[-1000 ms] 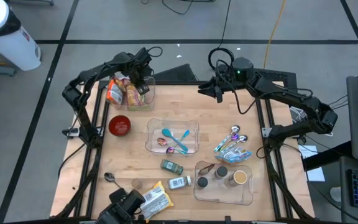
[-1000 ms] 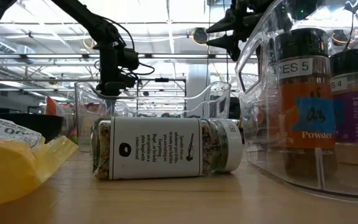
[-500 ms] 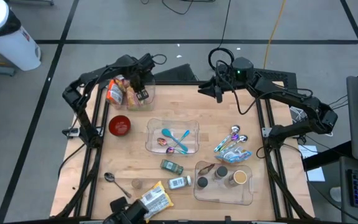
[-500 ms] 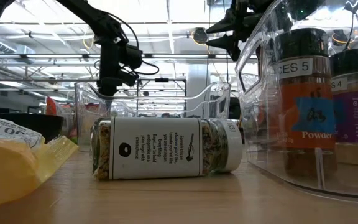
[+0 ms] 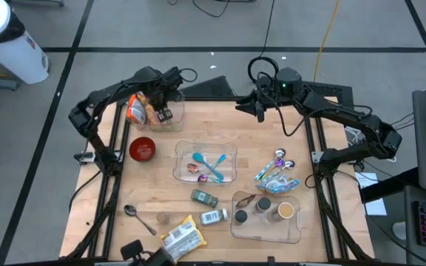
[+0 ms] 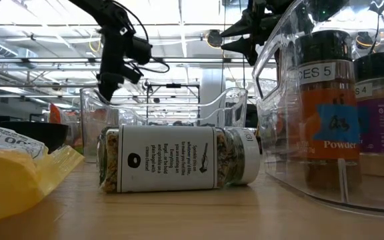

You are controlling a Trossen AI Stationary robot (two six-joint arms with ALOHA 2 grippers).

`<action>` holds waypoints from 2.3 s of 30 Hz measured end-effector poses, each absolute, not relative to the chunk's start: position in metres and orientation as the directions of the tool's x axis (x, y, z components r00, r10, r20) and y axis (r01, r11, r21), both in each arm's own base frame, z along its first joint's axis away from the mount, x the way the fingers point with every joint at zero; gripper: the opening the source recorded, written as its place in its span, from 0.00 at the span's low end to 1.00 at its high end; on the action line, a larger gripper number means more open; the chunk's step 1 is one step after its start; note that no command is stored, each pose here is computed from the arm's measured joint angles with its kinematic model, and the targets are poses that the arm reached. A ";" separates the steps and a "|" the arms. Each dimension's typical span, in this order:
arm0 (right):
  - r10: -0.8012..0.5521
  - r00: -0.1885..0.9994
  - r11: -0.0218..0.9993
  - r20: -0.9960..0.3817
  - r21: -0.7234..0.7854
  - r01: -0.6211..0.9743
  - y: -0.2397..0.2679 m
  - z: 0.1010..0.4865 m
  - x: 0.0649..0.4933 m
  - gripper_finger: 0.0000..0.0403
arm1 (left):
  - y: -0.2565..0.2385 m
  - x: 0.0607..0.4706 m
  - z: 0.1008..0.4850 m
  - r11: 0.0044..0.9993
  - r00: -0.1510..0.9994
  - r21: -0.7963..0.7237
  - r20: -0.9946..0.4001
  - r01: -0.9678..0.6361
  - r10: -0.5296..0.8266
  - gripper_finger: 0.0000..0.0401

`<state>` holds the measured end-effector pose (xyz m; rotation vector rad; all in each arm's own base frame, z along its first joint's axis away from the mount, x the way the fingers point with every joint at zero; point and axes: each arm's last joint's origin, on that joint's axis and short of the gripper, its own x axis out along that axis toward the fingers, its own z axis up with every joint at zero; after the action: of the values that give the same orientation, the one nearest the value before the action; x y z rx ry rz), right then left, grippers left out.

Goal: Pick & Place Food Item
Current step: Adjust the green noodle pack in the top transparent bin

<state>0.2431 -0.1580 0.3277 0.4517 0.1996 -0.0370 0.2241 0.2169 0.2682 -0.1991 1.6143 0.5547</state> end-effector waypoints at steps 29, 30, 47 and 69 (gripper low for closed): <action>0.010 0.980 0.891 -0.200 0.447 0.082 -0.158 0.328 0.243 0.40 | 0.223 0.217 0.289 0.921 0.042 0.233 -0.965 -0.313 0.259 0.32; 0.010 0.980 0.891 -0.200 0.447 0.082 -0.158 0.328 0.243 0.40 | 0.224 0.218 0.287 0.921 0.044 0.234 -0.965 -0.313 0.260 0.36; 0.010 0.979 0.887 -0.206 0.453 0.086 -0.158 0.327 0.243 0.40 | 0.243 0.234 0.247 0.955 -0.039 0.194 -0.981 -0.225 0.190 0.53; 0.011 0.977 0.897 -0.212 0.434 0.084 -0.158 0.326 0.243 0.40 | 0.259 0.233 0.228 0.930 -0.098 0.222 -0.975 -0.293 0.201 0.07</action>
<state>0.2428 -0.1577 0.3263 0.4574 0.2127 -0.0380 0.2327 0.2591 0.2278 -0.0717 1.6174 0.4151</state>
